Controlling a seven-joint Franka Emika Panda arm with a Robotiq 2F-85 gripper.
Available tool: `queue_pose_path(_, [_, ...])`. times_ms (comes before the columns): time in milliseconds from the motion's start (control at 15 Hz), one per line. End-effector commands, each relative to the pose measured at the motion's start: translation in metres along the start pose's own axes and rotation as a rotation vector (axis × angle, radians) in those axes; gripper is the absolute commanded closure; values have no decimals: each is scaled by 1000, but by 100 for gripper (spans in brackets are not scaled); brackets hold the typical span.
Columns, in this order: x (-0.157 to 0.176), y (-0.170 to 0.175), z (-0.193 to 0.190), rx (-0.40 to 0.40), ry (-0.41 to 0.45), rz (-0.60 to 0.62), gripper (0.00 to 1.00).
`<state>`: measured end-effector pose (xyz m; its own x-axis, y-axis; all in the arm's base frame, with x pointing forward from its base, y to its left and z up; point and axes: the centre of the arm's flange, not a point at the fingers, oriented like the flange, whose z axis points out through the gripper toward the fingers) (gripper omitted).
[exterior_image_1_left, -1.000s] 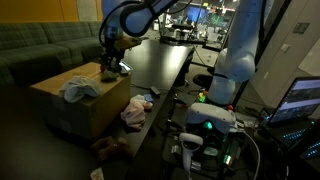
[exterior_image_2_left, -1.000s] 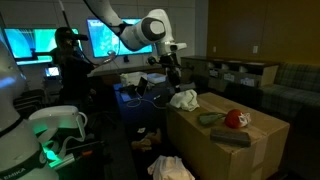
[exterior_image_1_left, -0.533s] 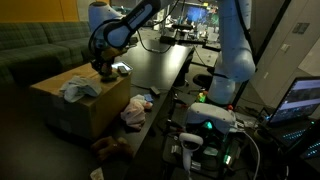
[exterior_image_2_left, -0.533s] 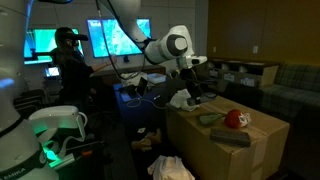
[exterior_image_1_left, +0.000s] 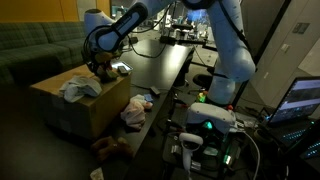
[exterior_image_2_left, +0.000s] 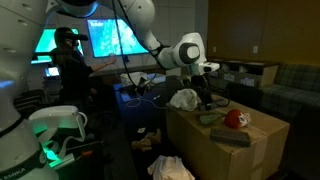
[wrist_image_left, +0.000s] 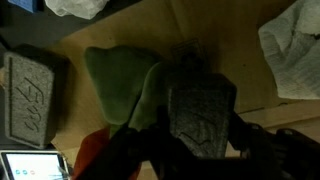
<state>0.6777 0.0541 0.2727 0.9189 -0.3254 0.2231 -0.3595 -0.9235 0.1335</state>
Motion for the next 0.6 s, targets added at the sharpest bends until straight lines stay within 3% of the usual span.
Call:
queue_pose_path(0, [15,-11,-3,14,5,19,18])
queue_pose_path(200, [13,-10,-12,14,16,31,1])
queue_pose_path(533, [-3,8,-45,13,18,35,0])
